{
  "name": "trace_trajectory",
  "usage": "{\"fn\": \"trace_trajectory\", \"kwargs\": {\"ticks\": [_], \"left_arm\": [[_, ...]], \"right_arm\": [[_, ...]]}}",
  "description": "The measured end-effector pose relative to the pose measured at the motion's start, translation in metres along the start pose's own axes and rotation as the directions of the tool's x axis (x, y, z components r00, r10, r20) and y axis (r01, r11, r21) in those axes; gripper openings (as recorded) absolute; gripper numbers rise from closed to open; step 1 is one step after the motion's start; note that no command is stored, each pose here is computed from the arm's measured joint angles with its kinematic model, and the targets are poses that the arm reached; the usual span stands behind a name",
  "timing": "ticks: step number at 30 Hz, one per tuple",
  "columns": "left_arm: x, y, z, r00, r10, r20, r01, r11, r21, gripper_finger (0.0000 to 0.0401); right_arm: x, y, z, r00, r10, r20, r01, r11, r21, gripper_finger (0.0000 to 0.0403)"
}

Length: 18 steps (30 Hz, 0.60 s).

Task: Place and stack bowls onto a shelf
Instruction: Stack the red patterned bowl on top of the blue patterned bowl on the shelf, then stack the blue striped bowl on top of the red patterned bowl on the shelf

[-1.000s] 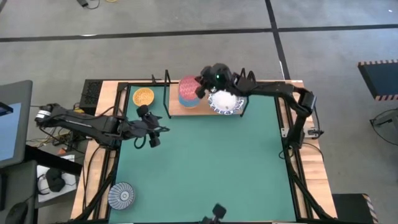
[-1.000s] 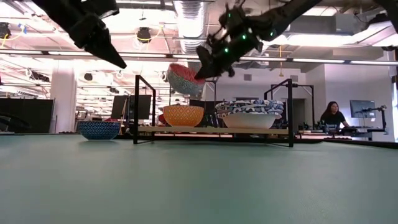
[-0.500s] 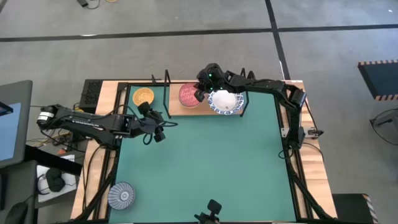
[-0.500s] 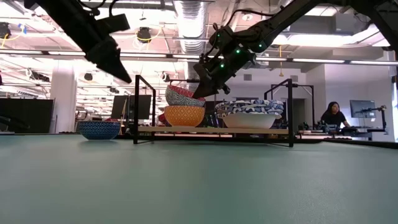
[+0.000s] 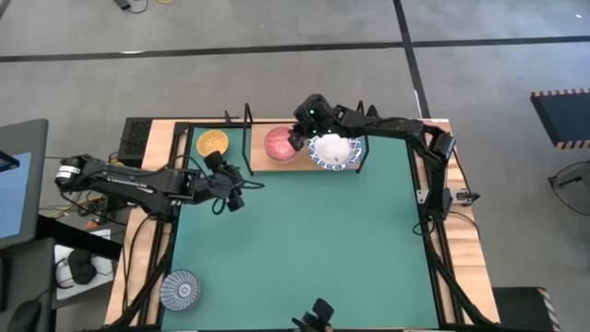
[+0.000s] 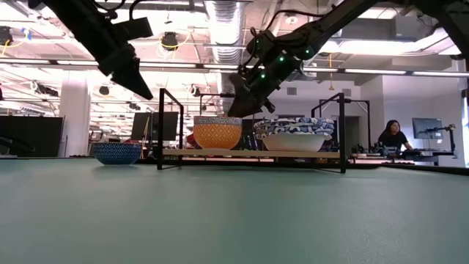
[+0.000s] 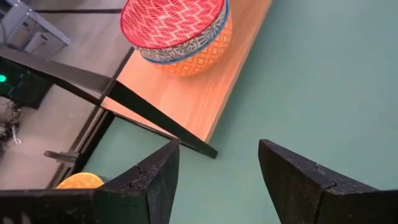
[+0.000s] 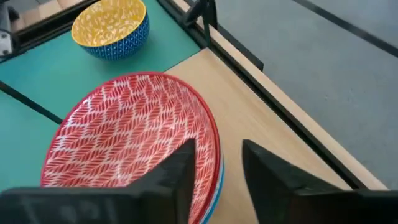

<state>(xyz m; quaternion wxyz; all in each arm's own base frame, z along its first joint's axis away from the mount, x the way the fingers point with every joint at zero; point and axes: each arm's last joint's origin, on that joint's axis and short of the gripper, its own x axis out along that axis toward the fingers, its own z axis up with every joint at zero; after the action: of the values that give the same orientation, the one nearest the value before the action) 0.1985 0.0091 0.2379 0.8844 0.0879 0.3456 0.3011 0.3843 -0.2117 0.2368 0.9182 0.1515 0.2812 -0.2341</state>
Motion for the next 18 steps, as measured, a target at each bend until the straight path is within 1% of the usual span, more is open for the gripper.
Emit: {"fn": "trace_trajectory", "kwargs": {"ticks": [2,5,7,9,11,12,13,15,17,18], "left_arm": [[-0.007,0.003,0.007,1.0,-0.016,-0.023,0.017,1.0,0.017,0.0206],[-0.023,0.009,0.018,0.995,-0.057,-0.085,0.058,0.998,0.006,0.0206],[-0.034,0.013,0.025,0.989,-0.087,-0.121,0.086,0.996,-0.015,0.0206],[-0.044,0.013,0.028,0.98,-0.13,-0.15,0.129,0.991,-0.022,0.0206],[-0.051,0.011,0.025,0.96,-0.199,-0.198,0.2,0.98,-0.018,0.0206],[-0.054,0.008,0.02,0.934,-0.258,-0.246,0.263,0.965,-0.015,0.0206],[-0.057,0.004,0.014,0.893,-0.331,-0.305,0.342,0.94,-0.019,0.0206],[-0.059,-0.007,-0.004,0.776,-0.467,-0.424,0.49,0.87,-0.061,0.0206],[-0.062,-0.021,-0.021,0.656,-0.559,-0.508,0.591,0.799,-0.116,0.0206],[-0.063,-0.027,-0.03,0.601,-0.592,-0.538,0.632,0.764,-0.134,0.0206]], "right_arm": [[-0.004,0.0,0.002,1.0,-0.003,0.005,0.003,1.0,0.009,0.0181],[-0.014,0.004,0.009,0.999,-0.012,0.035,0.012,1.0,0.006,0.0208],[-0.019,0.009,0.012,0.998,-0.017,0.052,0.018,1.0,-0.007,0.0217],[-0.019,0.016,0.009,0.999,-0.015,0.039,0.016,1.0,-0.018,0.0219],[-0.017,0.03,0.002,1.0,-0.004,0.024,0.005,0.999,-0.037,0.0216],[-0.016,0.04,-0.003,1.0,0.009,0.027,-0.008,0.999,-0.052,0.0213],[-0.018,0.051,-0.006,0.999,0.017,0.037,-0.014,0.997,-0.07,0.0211],[-0.025,0.079,-0.016,0.999,0.024,0.043,-0.019,0.993,-0.121,0.0206],[-0.033,0.108,-0.022,0.996,0.025,0.089,-0.01,0.986,-0.164,0.0203],[-0.04,0.12,-0.028,0.996,0.015,0.085,0.001,0.983,-0.185,0.0202]]}}
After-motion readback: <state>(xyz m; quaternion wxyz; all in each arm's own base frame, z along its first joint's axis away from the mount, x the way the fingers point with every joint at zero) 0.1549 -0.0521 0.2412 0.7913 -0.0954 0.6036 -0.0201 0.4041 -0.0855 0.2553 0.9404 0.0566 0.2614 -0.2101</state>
